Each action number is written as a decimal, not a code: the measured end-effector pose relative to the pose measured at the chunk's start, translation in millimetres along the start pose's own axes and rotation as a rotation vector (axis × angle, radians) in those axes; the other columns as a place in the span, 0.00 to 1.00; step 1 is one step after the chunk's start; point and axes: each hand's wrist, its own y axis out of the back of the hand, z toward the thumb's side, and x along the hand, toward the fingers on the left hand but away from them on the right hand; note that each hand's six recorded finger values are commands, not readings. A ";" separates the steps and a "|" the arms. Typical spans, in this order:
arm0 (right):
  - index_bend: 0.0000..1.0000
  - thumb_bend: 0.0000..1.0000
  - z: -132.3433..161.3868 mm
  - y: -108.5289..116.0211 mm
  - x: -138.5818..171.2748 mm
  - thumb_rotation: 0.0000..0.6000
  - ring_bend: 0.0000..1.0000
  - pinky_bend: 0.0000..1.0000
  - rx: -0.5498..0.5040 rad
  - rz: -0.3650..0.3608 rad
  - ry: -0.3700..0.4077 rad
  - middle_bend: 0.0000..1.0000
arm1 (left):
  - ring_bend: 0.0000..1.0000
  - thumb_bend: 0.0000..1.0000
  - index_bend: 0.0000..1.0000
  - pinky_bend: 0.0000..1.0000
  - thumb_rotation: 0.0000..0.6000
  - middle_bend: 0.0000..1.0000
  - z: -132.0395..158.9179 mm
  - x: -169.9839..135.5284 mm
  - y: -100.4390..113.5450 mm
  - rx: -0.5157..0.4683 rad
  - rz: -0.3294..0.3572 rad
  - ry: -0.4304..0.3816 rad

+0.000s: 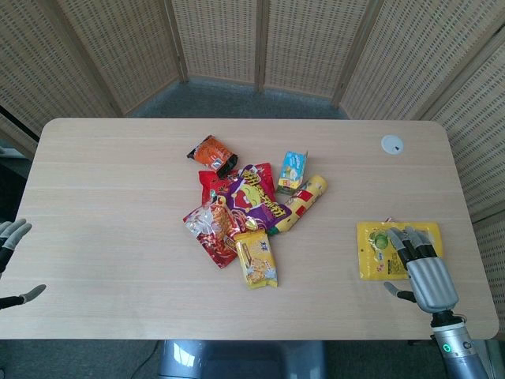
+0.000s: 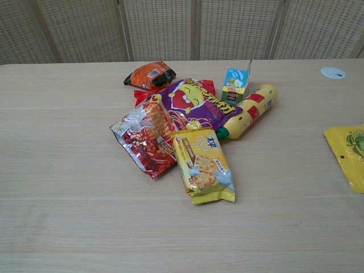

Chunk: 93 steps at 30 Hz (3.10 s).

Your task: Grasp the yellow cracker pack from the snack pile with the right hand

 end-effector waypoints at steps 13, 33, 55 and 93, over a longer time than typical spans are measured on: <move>0.00 0.00 -0.9 -12.6 -5.7 1.00 0.00 0.00 0.014 0.048 0.071 0.00 | 0.00 0.00 0.05 0.00 1.00 0.00 1.8 -1.0 -3.2 0.011 -0.003 0.001; 0.00 0.00 94.1 -56.3 -76.5 1.00 0.00 0.00 0.274 0.002 0.989 0.00 | 0.00 0.00 0.05 0.00 1.00 0.00 -6.2 6.9 -18.8 0.054 -0.031 0.050; 0.00 0.01 187.3 -95.6 -122.3 1.00 0.00 0.00 0.421 0.098 1.320 0.00 | 0.00 0.00 0.05 0.00 1.00 0.00 -20.8 16.1 -24.3 0.072 -0.044 0.104; 0.00 0.00 236.1 -128.1 -159.3 1.00 0.00 0.00 0.664 0.163 1.380 0.00 | 0.00 0.00 0.05 0.00 1.00 0.00 -28.1 21.5 -27.3 0.091 -0.043 0.141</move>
